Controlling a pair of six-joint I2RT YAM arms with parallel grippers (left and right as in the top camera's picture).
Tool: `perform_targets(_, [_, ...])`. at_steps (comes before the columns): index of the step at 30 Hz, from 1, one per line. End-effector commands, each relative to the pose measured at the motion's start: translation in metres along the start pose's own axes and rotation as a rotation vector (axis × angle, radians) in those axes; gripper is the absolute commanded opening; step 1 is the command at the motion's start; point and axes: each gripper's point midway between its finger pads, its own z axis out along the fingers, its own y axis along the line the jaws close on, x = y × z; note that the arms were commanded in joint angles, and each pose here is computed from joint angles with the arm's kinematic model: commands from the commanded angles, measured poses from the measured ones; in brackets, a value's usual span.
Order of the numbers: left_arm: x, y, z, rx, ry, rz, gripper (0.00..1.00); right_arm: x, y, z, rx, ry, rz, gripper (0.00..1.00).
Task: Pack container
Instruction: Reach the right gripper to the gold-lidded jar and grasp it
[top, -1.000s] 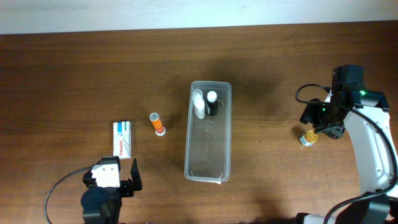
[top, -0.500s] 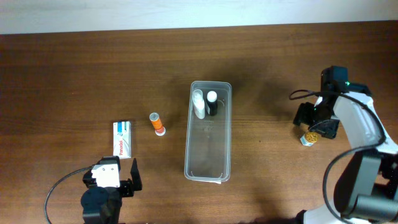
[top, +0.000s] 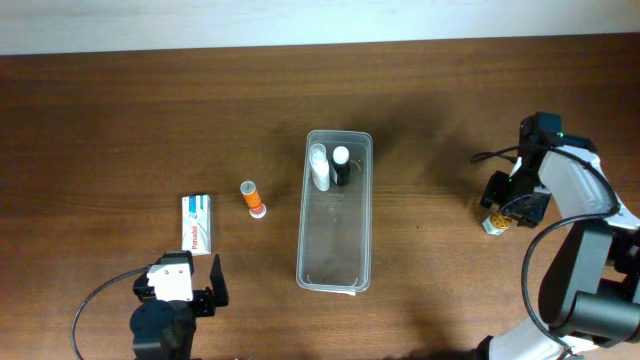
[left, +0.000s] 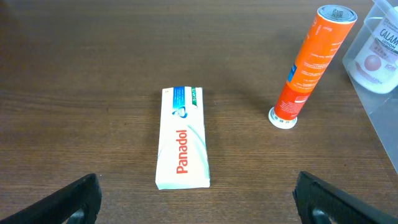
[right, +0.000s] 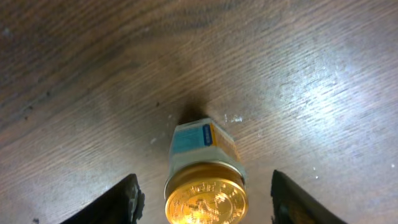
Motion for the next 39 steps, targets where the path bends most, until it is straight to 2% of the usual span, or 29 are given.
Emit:
perform_targets(1, [0.0, -0.001, 0.0, 0.006, -0.005, 0.014, 1.0, 0.009, -0.004, 0.013, 0.013, 0.029, 0.003, 0.58])
perform_targets(9, [0.0, -0.001, 0.0, 0.006, -0.005, 0.014, 0.99, 0.004, 0.0, 0.014, -0.009, 0.007, 0.022, 0.48])
perform_targets(11, [0.0, -0.001, 0.0, 0.006, -0.005, 0.014, 0.99, 0.004, 0.0, 0.014, -0.009, 0.006, 0.024, 0.41])
perform_targets(15, [0.0, -0.001, 0.0, 0.006, -0.005, 0.014, 1.0, 0.003, 0.001, 0.014, -0.01, 0.002, 0.024, 0.39])
perform_targets(22, [0.0, -0.001, 0.0, 0.006, -0.005, 0.014, 0.99, 0.003, 0.001, 0.014, -0.013, 0.002, 0.023, 0.27])
perform_targets(31, [0.0, -0.001, 0.0, 0.006, -0.005, 0.014, 1.0, 0.005, 0.014, -0.003, -0.095, -0.002, 0.021, 0.23])
perform_targets(39, [0.0, -0.001, 0.0, 0.006, -0.005, 0.014, 0.99, 0.006, 0.031, -0.053, -0.12, -0.09, -0.039, 0.2])
